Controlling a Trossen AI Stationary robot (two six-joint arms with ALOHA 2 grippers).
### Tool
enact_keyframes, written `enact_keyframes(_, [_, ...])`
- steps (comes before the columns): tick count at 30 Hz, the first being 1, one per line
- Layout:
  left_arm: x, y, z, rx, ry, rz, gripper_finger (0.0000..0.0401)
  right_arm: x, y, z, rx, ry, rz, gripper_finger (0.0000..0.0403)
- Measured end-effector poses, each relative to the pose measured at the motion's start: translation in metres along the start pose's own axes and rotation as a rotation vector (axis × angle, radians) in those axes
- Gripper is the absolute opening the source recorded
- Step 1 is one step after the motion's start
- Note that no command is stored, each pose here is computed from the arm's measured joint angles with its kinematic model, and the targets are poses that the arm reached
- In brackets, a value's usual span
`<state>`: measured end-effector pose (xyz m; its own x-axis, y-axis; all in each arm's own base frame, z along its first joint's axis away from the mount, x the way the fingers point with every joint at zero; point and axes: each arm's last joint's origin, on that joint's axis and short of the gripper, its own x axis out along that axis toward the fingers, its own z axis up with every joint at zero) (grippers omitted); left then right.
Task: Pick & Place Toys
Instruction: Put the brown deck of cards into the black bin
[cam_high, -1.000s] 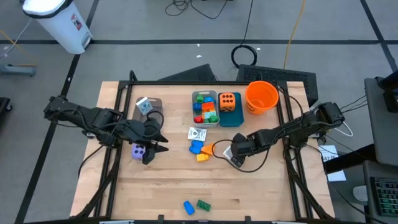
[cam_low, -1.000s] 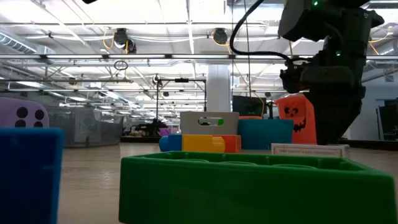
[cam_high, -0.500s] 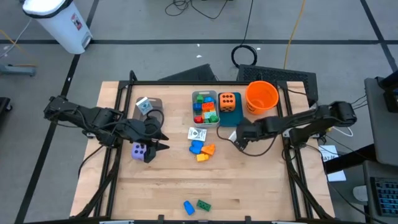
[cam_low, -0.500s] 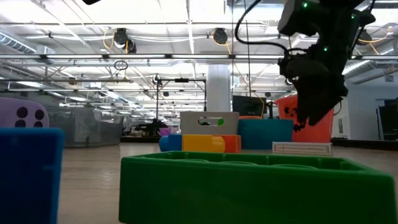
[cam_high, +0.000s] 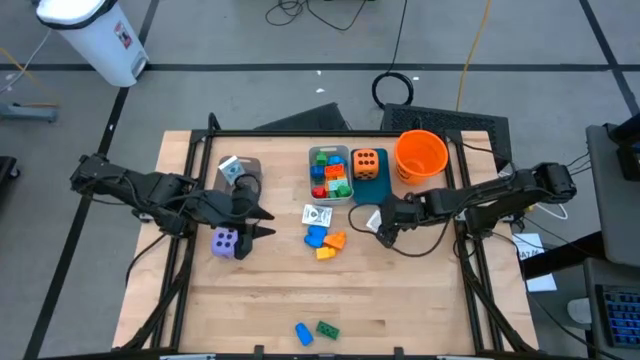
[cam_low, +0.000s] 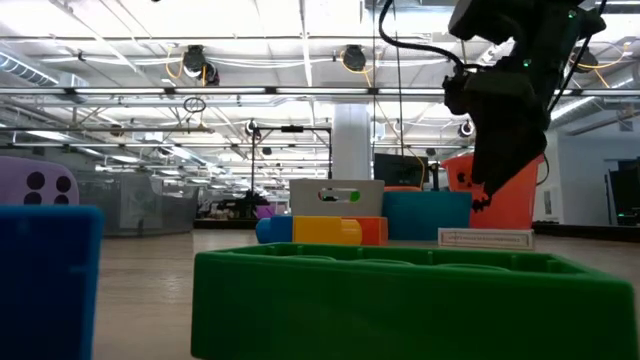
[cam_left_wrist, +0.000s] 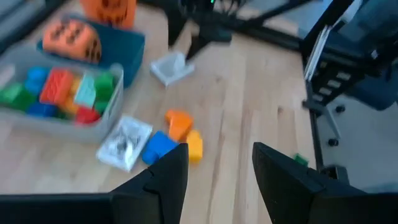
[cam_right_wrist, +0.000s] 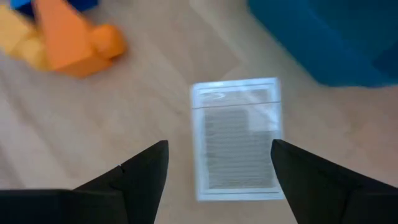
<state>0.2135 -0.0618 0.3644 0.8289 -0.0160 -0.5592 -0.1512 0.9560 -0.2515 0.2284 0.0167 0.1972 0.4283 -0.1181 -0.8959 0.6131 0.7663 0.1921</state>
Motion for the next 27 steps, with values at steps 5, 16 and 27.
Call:
enact_keyframes(5, [0.0, -0.004, 0.009, 0.072, -0.092, -0.037, 0.0186, -0.002, 0.004, 0.002, -0.04, 0.017, 0.084, 0.0278])
enact_keyframes(16, [0.0, -0.002, 0.011, 0.074, -0.109, -0.032, 0.0186, -0.001, 0.003, 0.005, -0.096, 0.008, 0.098, 0.0322])
enact_keyframes(27, [0.0, -0.002, 0.011, 0.073, -0.112, -0.022, 0.0186, 0.003, 0.0, 0.004, -0.138, -0.013, 0.008, 0.0389])
